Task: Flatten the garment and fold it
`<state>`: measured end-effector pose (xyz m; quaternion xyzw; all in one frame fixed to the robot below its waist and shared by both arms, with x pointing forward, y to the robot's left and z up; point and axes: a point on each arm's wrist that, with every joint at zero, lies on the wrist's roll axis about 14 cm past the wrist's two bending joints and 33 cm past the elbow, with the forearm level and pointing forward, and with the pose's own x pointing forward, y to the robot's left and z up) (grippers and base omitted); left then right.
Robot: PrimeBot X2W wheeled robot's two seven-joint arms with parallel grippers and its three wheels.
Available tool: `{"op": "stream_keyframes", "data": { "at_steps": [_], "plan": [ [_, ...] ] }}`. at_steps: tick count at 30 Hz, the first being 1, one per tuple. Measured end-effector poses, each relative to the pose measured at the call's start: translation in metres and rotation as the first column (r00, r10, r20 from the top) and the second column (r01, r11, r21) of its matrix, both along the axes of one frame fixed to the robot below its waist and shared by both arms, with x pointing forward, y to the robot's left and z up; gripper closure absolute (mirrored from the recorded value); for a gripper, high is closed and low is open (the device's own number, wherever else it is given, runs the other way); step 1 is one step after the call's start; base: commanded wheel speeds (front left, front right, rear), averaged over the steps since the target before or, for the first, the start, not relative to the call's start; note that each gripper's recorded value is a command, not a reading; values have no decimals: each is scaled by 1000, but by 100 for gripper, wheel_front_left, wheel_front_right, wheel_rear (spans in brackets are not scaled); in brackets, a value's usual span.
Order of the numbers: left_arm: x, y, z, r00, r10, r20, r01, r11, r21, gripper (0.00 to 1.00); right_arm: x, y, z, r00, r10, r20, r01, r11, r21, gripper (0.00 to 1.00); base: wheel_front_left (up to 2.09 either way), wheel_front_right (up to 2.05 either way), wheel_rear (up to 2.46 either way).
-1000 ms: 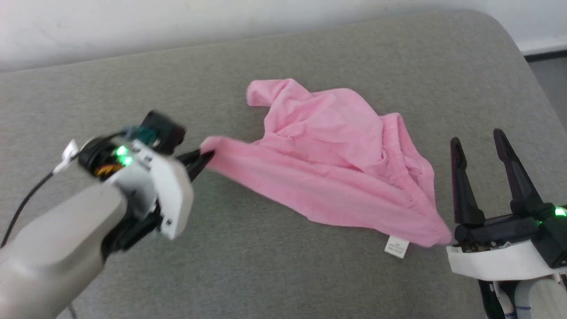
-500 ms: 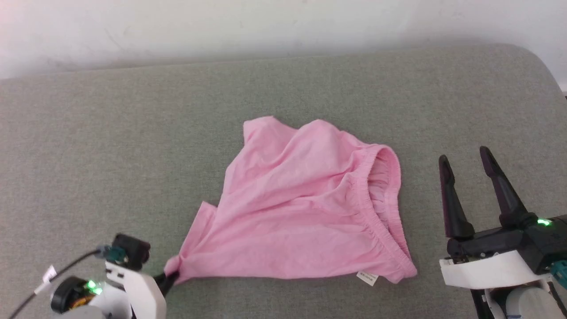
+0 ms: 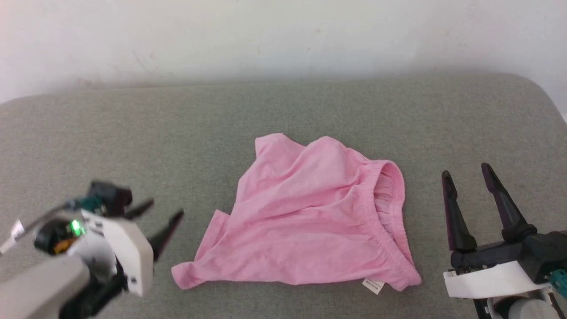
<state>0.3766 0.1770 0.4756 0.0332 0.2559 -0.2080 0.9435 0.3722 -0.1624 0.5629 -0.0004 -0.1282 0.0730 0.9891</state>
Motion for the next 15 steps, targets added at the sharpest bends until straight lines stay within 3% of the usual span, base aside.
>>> {"op": "stream_keyframes", "data": {
  "at_steps": [3,6,15],
  "plan": [
    [22,1,37,992,-19,121,15,999,38,0,-1,3,3,1000,8,10,-8,1000,1,0,0,0,0],
    [34,-6,50,989,-62,138,52,996,76,0,-1,4,3,1000,11,9,-11,1000,3,0,0,0,0],
    [39,-27,-12,969,-196,-152,227,950,216,0,-3,-5,-1,1000,-18,-5,18,1000,3,0,0,0,0]
  ]
}}
